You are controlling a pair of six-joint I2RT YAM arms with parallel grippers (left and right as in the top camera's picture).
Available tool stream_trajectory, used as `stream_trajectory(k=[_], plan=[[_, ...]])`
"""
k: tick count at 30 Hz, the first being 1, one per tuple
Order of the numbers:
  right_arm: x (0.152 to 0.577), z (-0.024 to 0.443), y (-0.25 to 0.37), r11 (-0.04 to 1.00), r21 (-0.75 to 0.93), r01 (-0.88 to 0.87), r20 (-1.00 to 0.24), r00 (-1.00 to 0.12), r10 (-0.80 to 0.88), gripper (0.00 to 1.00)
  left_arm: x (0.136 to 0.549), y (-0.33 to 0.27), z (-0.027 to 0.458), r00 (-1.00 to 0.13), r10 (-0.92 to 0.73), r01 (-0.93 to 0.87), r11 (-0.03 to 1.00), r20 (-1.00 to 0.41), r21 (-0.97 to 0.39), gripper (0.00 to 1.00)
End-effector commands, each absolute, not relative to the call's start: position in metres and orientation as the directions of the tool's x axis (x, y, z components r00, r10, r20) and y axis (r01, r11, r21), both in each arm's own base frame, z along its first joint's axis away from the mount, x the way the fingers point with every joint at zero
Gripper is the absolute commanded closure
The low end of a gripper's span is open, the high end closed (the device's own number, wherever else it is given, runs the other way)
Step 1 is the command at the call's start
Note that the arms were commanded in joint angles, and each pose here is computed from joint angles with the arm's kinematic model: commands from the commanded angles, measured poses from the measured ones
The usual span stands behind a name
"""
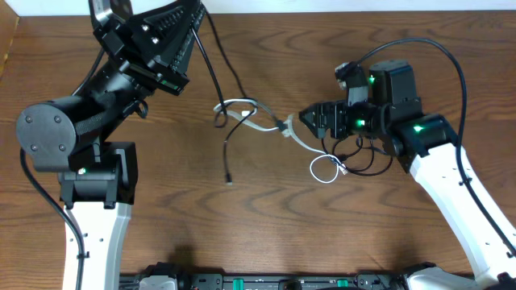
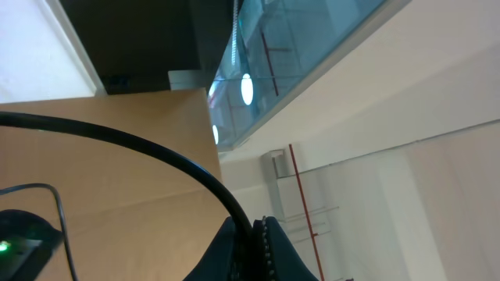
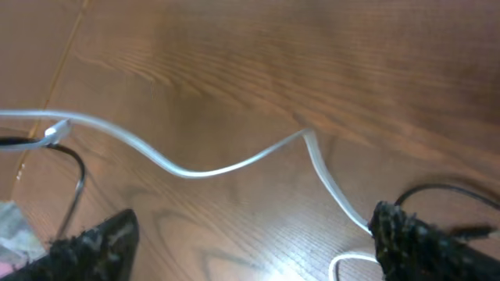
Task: Untangle cables
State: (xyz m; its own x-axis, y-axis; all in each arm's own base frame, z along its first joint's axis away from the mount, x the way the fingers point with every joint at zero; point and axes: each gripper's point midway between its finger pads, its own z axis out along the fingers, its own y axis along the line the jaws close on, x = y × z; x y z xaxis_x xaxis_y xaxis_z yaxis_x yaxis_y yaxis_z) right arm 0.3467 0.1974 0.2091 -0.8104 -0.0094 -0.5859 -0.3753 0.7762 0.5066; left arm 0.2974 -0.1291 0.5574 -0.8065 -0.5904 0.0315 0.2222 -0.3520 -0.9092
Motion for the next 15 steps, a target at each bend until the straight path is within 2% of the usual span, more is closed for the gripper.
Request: stream_trajectory(k=[1,3,7,12,15], plan=[[0.347,0.198,0.216,0.727,0.549,-0.412,-0.563,-0.825,-0.043,0.01,0.282,-0.122,0.578,-0.8,-0.597,0.241,-0.409,0.059,-0.88,0.92],[0.342,0.195,0.237,0.659,0.57,-0.491,-0.576,-0.811,-0.106,0.01,0.28,-0.122,0.579,-0.799,-0.599,0.246,-0.41,0.055,-0.878,0.93],[0.339,0.18,0.267,0.599,0.545,-0.587,-0.611,-0.767,-0.196,0.01,0.277,-0.122,0.581,-0.799,-0.599,0.252,-0.41,0.051,-0.876,0.93],[0.333,0.164,0.292,0.552,0.51,-0.66,-0.638,-0.72,-0.273,0.01,0.274,-0.121,0.583,-0.798,-0.601,0.258,-0.412,0.047,-0.874,0.92],[0.339,0.148,0.296,0.588,0.451,-0.671,-0.645,-0.701,-0.306,0.01,0.275,-0.121,0.583,-0.798,-0.6,0.258,-0.411,0.047,-0.874,0.93]])
